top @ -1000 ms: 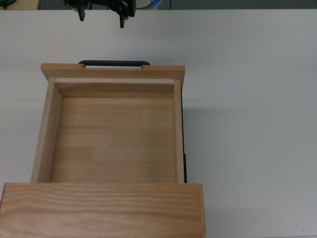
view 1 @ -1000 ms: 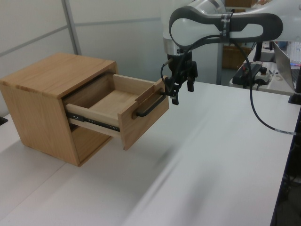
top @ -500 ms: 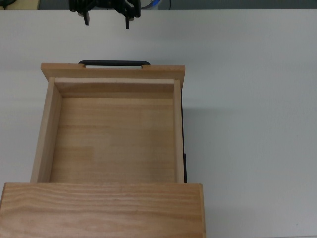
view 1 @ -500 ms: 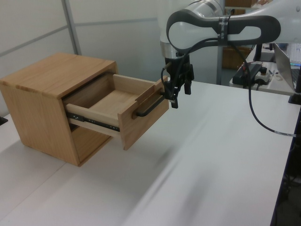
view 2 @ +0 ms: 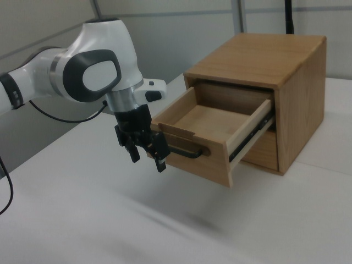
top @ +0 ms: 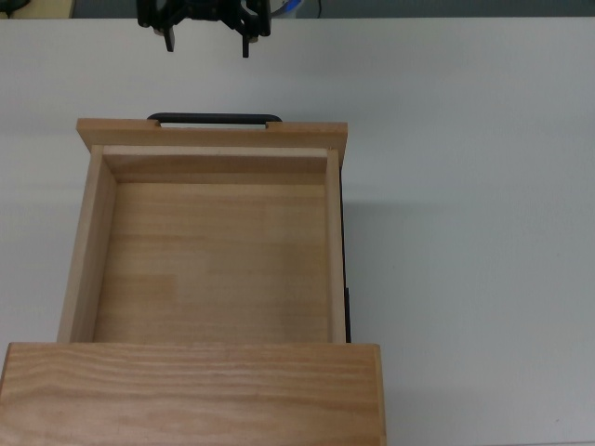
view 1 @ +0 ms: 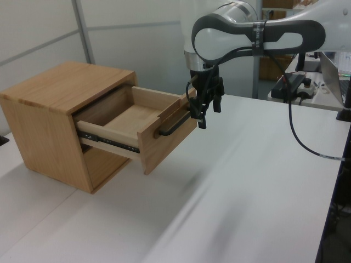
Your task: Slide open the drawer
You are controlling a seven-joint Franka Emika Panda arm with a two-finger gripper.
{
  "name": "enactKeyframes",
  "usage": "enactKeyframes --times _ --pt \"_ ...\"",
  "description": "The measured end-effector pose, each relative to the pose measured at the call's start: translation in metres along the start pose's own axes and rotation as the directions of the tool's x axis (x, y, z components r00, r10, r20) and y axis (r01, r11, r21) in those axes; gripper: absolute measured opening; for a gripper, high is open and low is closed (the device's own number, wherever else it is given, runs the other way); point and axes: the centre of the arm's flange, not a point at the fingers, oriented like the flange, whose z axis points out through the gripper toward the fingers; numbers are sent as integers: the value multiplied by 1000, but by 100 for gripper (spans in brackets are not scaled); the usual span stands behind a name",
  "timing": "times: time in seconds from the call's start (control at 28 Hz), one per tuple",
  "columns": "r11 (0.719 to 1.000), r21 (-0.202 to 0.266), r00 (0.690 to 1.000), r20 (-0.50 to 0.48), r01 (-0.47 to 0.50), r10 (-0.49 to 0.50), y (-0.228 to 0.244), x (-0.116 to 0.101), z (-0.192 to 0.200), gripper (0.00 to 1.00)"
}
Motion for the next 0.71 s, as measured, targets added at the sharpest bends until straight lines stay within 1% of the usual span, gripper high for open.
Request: enactKeyframes --times 0.36,0.71 --pt "1000 0 1000 -1 17 -17 -9 0 0 100" --pt "1000 -1 1000 -6 17 -17 -9 0 -3 100"
